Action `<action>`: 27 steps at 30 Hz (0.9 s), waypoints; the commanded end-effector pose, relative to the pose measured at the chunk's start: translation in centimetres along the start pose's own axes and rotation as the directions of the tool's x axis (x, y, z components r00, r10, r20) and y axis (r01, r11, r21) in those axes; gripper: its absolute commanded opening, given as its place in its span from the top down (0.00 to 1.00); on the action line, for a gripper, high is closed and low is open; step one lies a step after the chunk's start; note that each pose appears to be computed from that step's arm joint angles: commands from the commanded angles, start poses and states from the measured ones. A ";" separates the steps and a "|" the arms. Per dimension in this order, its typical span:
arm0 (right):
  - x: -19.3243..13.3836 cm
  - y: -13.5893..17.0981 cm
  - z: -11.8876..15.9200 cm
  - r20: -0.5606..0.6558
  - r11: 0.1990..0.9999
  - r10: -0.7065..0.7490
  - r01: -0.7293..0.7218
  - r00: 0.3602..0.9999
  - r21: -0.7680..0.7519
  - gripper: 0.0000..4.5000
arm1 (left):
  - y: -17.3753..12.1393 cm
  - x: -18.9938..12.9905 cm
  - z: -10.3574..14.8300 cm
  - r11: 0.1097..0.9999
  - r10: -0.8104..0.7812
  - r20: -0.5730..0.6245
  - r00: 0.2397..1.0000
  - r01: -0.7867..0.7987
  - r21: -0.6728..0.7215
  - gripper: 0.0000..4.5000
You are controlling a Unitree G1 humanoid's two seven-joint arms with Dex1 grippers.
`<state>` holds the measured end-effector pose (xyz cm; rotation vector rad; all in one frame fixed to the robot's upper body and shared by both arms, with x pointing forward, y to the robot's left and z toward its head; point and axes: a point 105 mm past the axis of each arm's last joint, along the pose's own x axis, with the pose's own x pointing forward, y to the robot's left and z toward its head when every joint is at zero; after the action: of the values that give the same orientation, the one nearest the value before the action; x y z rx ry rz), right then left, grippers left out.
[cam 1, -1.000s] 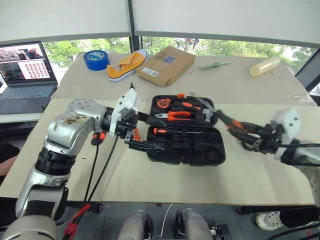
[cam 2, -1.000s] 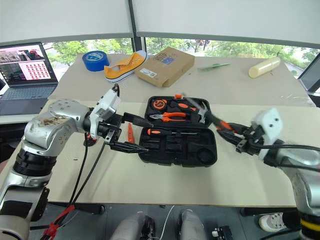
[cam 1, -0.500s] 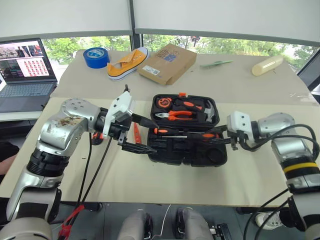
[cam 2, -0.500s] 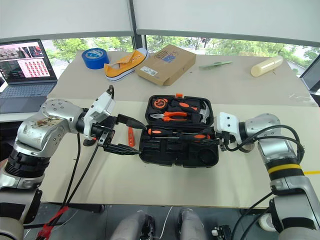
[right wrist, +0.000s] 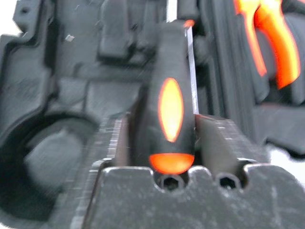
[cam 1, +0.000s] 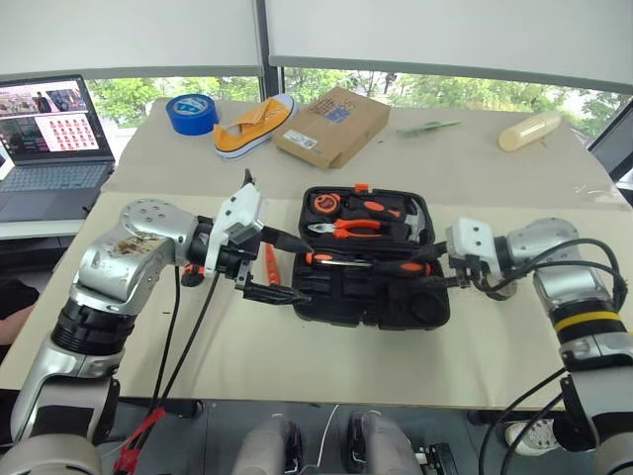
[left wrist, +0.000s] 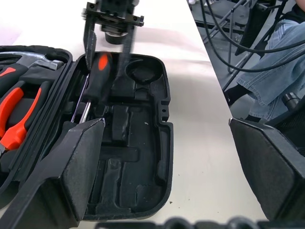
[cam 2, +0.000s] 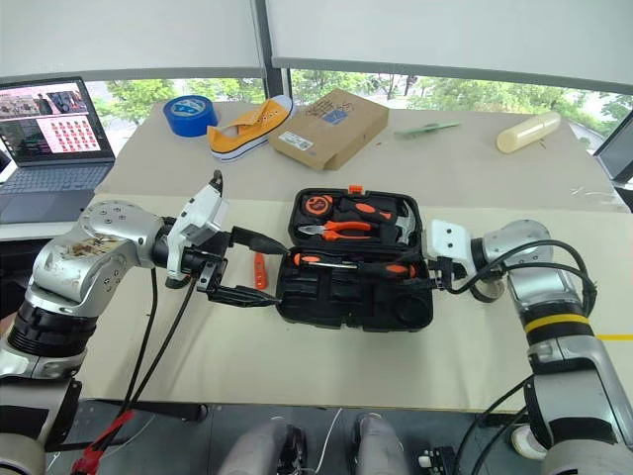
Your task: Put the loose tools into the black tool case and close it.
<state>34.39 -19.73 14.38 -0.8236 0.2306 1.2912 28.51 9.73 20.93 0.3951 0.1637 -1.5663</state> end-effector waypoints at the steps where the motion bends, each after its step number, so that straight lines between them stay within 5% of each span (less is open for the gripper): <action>1: -2.0 -0.6 0.9 0.019 0.999 -0.042 0.042 0.999 -0.020 0.04 | 0.5 -0.4 1.5 0.998 0.020 0.024 1.000 -0.022 0.062 0.00; 7: -1.8 -1.5 2.3 0.109 0.993 -0.117 0.113 0.987 0.045 0.01 | 0.7 -0.2 1.5 0.998 0.016 0.031 0.999 -0.018 0.067 0.00; 21: 3.0 -0.6 3.4 0.176 0.989 -0.089 0.066 0.980 0.133 0.99 | 0.8 0.1 1.3 0.997 0.011 0.027 1.000 -0.013 0.076 0.00; 27: 5.7 -0.1 0.3 -0.033 0.988 -0.077 0.081 0.996 0.129 0.99 | 0.9 0.1 1.2 0.997 0.019 0.026 0.999 -0.021 0.077 0.00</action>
<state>36.00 -14.65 13.49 -0.6691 0.1957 1.2013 29.29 9.37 21.24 0.4049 0.1244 -1.5594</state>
